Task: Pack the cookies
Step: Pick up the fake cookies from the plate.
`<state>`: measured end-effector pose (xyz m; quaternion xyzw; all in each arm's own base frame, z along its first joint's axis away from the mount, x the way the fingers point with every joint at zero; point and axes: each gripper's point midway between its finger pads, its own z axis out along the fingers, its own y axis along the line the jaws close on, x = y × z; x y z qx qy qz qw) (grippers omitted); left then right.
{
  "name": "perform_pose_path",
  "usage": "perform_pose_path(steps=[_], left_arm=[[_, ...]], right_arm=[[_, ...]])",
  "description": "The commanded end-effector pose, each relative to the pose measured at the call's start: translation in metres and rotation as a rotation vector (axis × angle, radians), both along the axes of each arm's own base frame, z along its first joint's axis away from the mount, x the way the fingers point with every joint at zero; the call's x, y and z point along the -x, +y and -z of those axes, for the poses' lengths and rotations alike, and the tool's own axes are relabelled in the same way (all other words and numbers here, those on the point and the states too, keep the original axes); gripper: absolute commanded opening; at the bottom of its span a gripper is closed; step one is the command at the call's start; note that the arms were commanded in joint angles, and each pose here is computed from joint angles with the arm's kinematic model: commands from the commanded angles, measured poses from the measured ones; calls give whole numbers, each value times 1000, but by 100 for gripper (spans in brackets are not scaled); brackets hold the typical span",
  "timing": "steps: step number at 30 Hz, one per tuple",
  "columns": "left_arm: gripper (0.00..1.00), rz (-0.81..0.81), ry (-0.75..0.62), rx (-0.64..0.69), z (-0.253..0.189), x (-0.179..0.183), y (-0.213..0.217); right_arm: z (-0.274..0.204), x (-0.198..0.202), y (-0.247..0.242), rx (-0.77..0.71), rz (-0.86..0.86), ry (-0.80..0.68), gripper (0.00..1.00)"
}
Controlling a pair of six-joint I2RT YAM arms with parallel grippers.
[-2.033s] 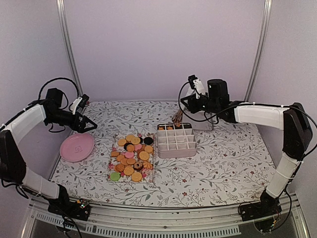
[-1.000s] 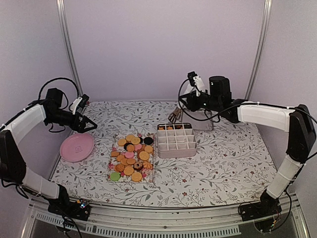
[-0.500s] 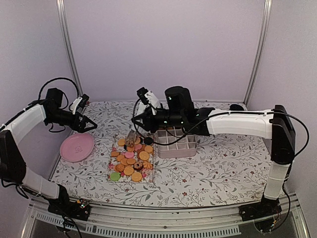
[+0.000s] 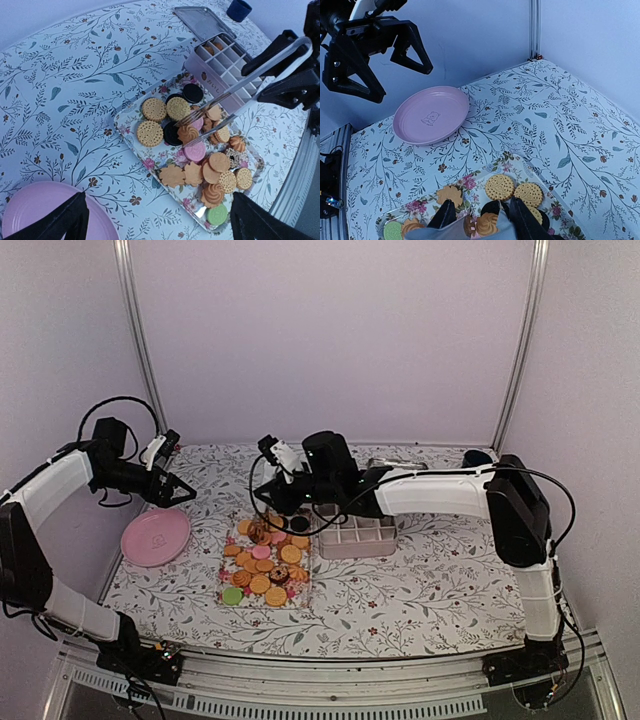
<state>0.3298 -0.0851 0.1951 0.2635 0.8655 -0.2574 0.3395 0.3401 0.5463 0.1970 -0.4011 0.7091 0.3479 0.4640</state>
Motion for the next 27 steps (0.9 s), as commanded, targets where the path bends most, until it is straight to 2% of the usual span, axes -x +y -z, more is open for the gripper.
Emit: perform_pose_path(steps=[1,19,27], left_arm=[[99,15,-35,1,-8,-1,-3],[99,15,-26,4,-3,-1,-3],[99,12,-29,4,-3,-1,-3]], right_arm=[[-10,-7,9,-35,-2,-17,36],[17,14,-15,45,-17,40,37],[-7,15,-23,33,5,-9,33]])
